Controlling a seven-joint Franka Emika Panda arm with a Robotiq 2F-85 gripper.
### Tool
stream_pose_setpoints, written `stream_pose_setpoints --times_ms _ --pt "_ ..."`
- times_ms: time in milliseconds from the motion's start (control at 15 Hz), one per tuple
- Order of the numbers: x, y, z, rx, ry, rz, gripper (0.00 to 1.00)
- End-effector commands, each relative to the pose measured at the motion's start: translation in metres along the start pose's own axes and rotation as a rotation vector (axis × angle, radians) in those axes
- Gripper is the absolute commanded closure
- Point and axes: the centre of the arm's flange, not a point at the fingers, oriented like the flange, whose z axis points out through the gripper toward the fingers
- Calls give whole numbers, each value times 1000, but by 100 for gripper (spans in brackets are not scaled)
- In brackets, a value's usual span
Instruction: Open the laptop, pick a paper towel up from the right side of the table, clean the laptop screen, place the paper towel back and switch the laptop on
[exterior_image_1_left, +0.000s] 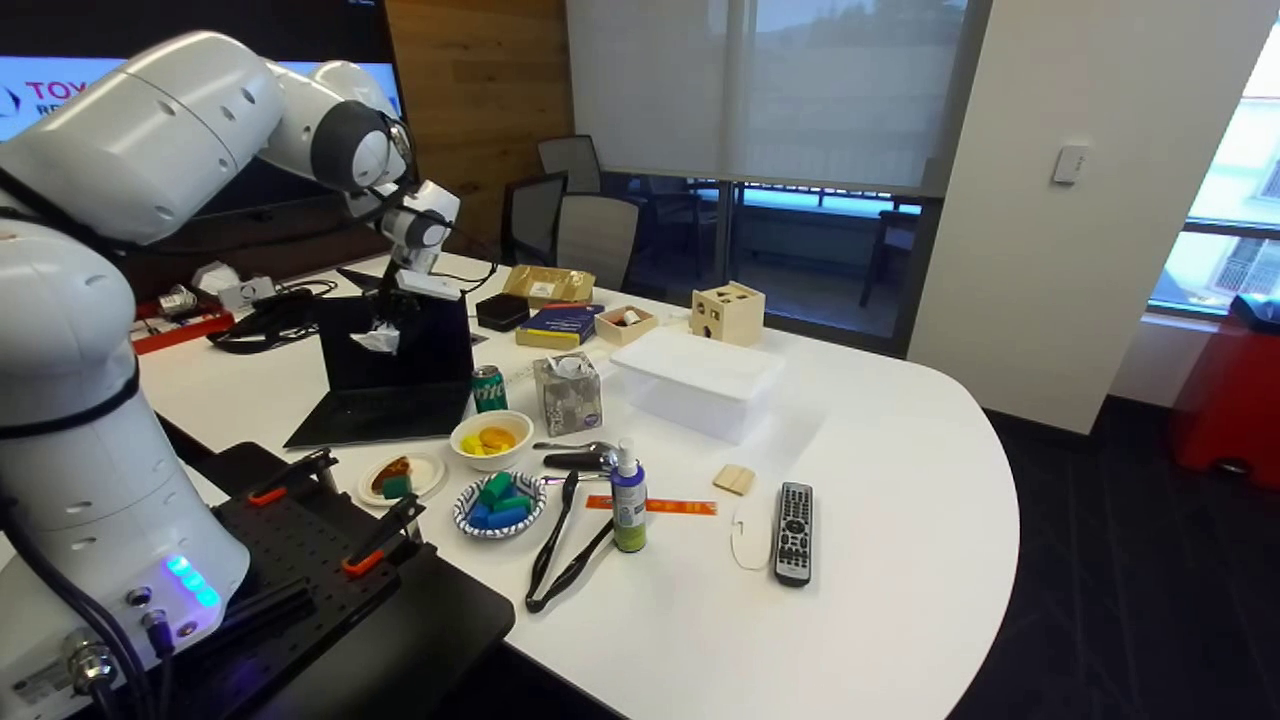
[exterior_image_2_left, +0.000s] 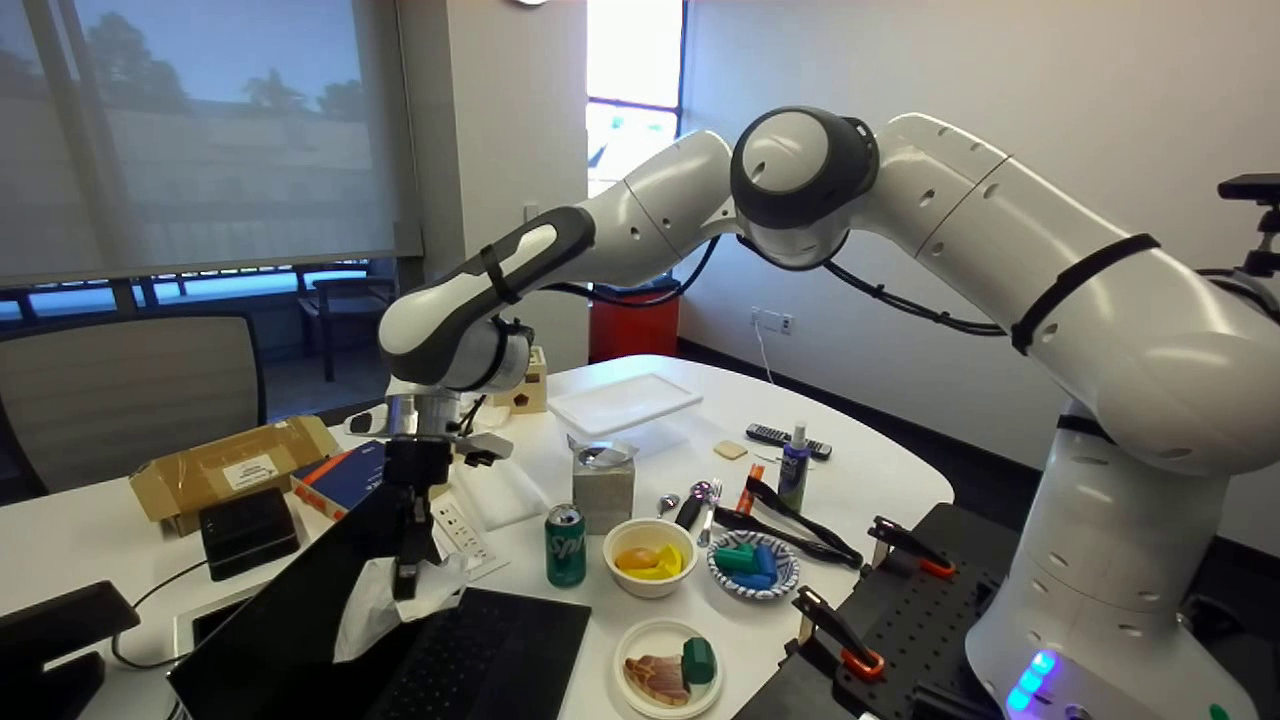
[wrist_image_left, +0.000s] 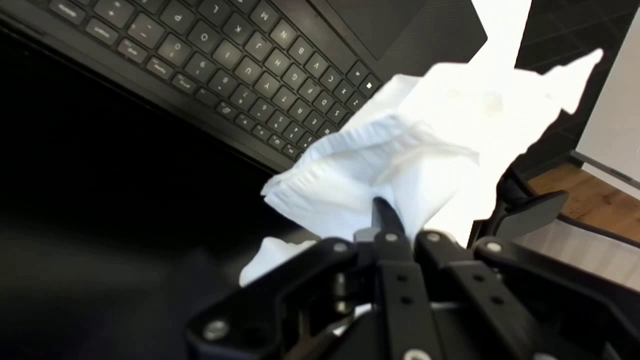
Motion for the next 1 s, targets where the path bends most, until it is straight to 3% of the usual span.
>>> stream_pose_setpoints --times_ms 0,467,933 --pt "17 17 -2 -12 29 4 100" --pt "22 43 -9 -45 184 83 100" --pt "-5 58 -32 -211 261 217 100"
